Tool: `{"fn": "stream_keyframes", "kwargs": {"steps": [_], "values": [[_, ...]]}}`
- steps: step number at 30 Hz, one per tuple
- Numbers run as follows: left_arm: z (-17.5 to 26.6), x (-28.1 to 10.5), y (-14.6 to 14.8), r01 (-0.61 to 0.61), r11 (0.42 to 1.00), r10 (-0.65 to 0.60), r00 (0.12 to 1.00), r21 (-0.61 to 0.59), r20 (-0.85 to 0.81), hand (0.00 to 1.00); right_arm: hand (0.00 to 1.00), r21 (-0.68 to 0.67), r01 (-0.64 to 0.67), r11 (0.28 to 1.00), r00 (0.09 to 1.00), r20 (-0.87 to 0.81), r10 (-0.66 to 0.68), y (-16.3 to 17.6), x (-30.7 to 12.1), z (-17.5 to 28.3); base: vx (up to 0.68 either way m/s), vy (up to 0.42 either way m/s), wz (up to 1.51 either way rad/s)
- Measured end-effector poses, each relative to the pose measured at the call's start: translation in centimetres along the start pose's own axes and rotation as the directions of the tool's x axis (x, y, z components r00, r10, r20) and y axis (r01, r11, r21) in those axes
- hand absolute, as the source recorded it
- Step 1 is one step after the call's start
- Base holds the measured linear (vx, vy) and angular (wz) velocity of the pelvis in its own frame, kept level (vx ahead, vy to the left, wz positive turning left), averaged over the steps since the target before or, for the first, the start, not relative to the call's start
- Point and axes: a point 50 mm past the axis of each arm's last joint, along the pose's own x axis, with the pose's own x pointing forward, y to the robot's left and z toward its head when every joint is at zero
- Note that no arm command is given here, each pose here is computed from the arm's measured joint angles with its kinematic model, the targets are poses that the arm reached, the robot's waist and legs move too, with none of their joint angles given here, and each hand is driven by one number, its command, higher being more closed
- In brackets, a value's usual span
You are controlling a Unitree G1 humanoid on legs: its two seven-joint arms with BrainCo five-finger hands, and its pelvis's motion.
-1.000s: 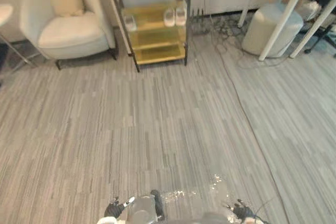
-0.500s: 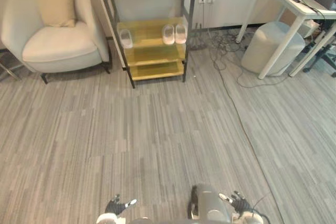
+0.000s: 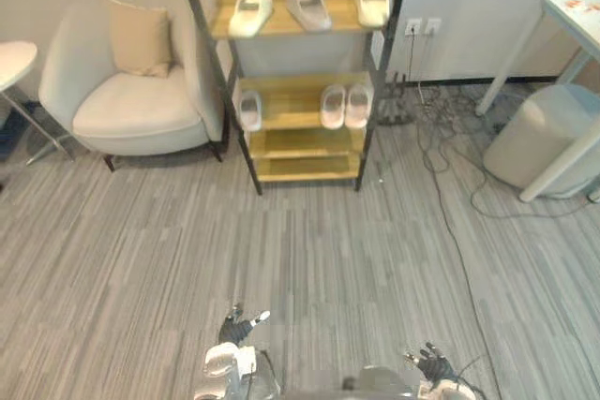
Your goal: Organize the slippers on the shoe rack
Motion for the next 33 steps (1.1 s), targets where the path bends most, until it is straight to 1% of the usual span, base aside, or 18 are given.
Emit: {"fn": "stream_keyframes", "kwargs": {"steps": [2, 3, 4, 7, 10, 11, 14, 16, 19, 20, 22, 23, 25, 27, 31, 33], "values": [[-0.9, -0.3, 0.2, 0.003, 1.000, -0.002, 1.000, 0.023, -0.024, 0.00, 0.00, -0.025, 0.007, 1.000, 1.000, -0.009, -0.007, -0.4, 0.2, 0.1, 0.48, 0.214, -0.78], [-1.3, -0.2, 2.0, -0.032, 0.998, 0.035, 0.998, 0.060, -0.047, 0.00, 0.00, -0.025, -0.032, 0.999, 0.999, -0.024, 0.032, 1.2, 0.3, 0.0, 0.54, 0.155, -0.51], [-1.3, -0.2, 2.6, -0.045, 0.997, 0.049, 0.997, 0.066, -0.053, 0.00, 0.00, -0.020, -0.054, 0.998, 0.998, -0.031, 0.054, 2.0, 0.1, -0.5, 0.54, 0.159, -0.07], [-1.3, 0.0, 2.9, -0.048, 0.995, 0.053, 0.997, 0.083, -0.062, 0.00, 0.00, -0.005, -0.091, 0.996, 0.995, -0.044, 0.090, 3.3, -0.1, -0.9, 0.52, 0.186, 0.13], [-1.6, 0.0, 3.0, -0.026, 0.990, 0.040, 0.995, 0.139, -0.096, 0.00, 0.00, -0.010, -0.101, 0.995, 0.994, -0.035, 0.101, 3.6, 0.1, -0.5, 0.51, 0.162, 0.10], [-1.9, 0.0, 2.7, -0.008, 0.986, 0.027, 0.993, 0.166, -0.112, 0.00, 0.00, -0.020, -0.103, 0.994, 0.994, -0.024, 0.103, 3.5, 0.1, -0.2, 0.55, 0.106, 0.19], [-1.7, 0.1, 2.1, 0.016, 0.983, 0.004, 0.994, 0.181, -0.112, 0.00, 0.00, -0.061, -0.123, 0.991, 0.992, 0.022, 0.124, 3.9, 0.5, 1.2, 0.56, 0.015, 0.18], [-1.6, 0.1, 1.6, 0.025, 0.984, -0.006, 0.994, 0.175, -0.109, 0.00, 0.00, -0.063, -0.124, 0.990, 0.990, 0.059, 0.128, 4.0, 0.6, 2.2, 0.57, -0.148, 0.36], [-1.9, 0.0, 1.6, 0.025, 0.985, -0.005, 0.993, 0.172, -0.115, 0.00, 0.00, -0.058, -0.112, 0.992, 0.992, 0.056, 0.115, 3.6, 0.7, 2.1, 0.52, -0.200, 0.49], [-2.0, 0.0, 0.7, 0.041, 0.988, -0.023, 0.992, 0.150, -0.120, 0.00, 0.00, -0.066, -0.099, 0.993, 0.993, 0.064, 0.104, 3.2, 0.8, 2.5, 0.43, -0.172, 0.23], [-2.0, -0.1, -0.1, 0.040, 0.994, -0.028, 0.993, 0.101, -0.115, 0.00, 0.00, -0.046, -0.087, 0.995, 0.993, 0.073, 0.090, 2.8, 0.9, 2.7, 0.53, -0.229, 0.26], [-1.9, -0.1, 0.0, 0.034, 0.995, -0.024, 0.993, 0.093, -0.112, 0.00, 0.00, -0.040, -0.084, 0.996, 0.993, 0.076, 0.087, 2.8, 0.9, 2.8, 0.55, -0.235, 0.56], [-1.5, 0.0, -0.3, 0.011, 1.000, -0.009, 0.996, 0.016, -0.091, 0.00, 0.00, -0.036, -0.087, 0.996, 0.993, 0.076, 0.090, 2.9, 0.7, 2.5, 0.41, -0.158, 0.58], [-0.9, 0.0, 0.0, -0.008, 1.000, 0.007, 0.998, -0.016, -0.058, 0.00, 0.00, -0.038, -0.094, 0.995, 0.993, 0.069, 0.097, 3.0, 0.4, 1.9, 0.34, -0.079, 0.12], [-0.6, 0.0, -0.1, -0.005, 1.000, 0.005, 0.999, -0.019, -0.036, 0.00, 0.00, -0.029, -0.096, 0.995, 0.994, 0.054, 0.097, 3.1, 0.2, 1.5, 0.30, 0.021, -0.28], [-0.5, 0.0, -0.2, 0.004, 1.000, -0.004, 0.999, -0.002, -0.032, 0.00, 0.00, -0.024, -0.092, 0.995, 0.995, 0.045, 0.093, 3.1, 0.2, 1.3, 0.29, 0.135, -0.51]]}}
